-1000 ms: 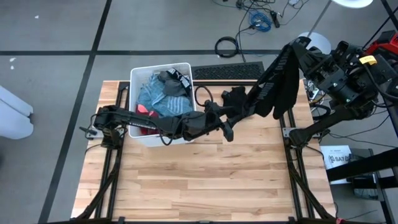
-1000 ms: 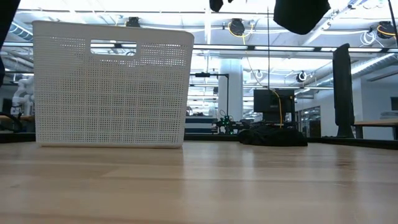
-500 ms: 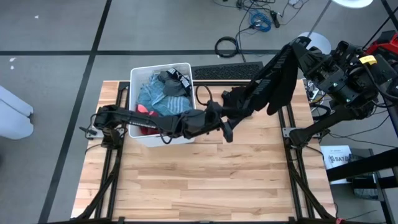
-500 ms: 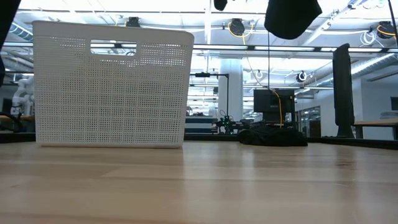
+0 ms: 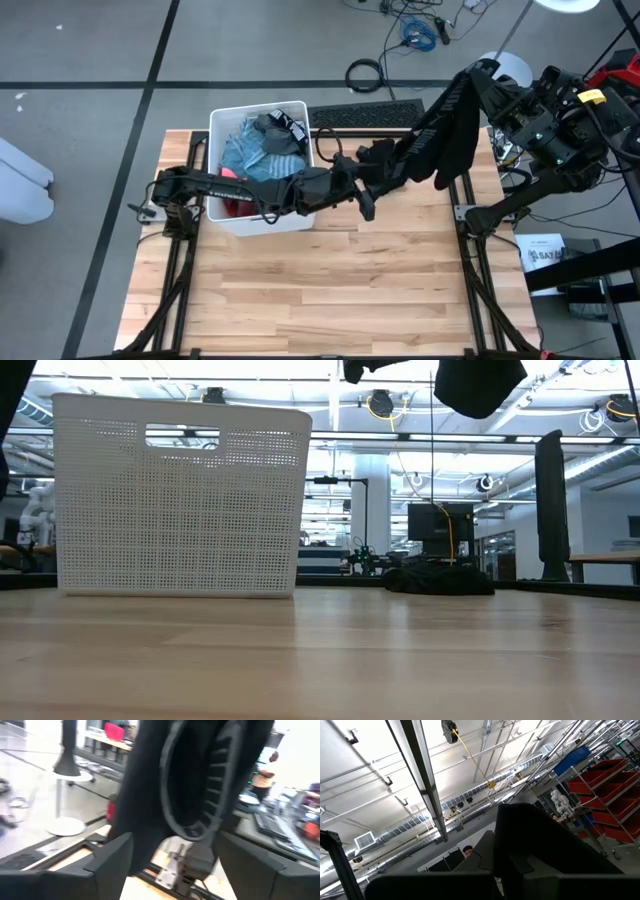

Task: Sort clothes
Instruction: Put the bottom black shorts into the white laundry organizer

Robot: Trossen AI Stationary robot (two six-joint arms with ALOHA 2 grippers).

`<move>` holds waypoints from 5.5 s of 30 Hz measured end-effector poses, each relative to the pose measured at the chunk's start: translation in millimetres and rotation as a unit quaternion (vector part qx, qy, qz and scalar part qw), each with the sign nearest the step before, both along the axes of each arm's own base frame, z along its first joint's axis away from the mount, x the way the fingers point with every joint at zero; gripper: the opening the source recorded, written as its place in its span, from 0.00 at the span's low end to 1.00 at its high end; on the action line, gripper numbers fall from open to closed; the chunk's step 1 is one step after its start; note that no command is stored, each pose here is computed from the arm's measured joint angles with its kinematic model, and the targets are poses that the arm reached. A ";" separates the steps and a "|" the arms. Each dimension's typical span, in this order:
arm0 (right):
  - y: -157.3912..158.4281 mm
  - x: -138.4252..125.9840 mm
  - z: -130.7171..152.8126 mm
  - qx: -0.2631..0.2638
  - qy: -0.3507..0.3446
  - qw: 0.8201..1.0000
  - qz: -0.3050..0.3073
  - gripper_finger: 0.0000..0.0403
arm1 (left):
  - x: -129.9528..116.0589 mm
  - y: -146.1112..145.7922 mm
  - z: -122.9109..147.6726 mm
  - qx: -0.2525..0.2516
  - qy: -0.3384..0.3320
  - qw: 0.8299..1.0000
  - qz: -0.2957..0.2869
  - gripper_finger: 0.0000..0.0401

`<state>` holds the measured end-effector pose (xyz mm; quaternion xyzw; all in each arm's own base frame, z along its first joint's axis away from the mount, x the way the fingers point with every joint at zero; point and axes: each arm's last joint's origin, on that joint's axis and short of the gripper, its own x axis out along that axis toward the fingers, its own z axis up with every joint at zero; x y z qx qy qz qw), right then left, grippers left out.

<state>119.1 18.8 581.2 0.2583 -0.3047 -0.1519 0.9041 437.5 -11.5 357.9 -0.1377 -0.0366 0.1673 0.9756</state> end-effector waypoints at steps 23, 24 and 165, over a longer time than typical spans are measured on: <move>0.9 3.0 -0.7 -0.002 0.004 1.000 -0.002 0.00 | -0.2 7.3 10.2 -0.003 -0.054 0.998 -0.013 0.85; 1.0 3.5 -0.7 -0.003 0.005 1.000 -0.004 0.00 | -0.3 8.0 10.5 -0.003 -0.056 0.998 -0.012 0.85; 69.0 8.3 -384.4 0.465 0.375 0.802 -0.001 0.00 | -61.2 -94.9 -129.3 -0.216 0.531 0.815 -0.080 0.05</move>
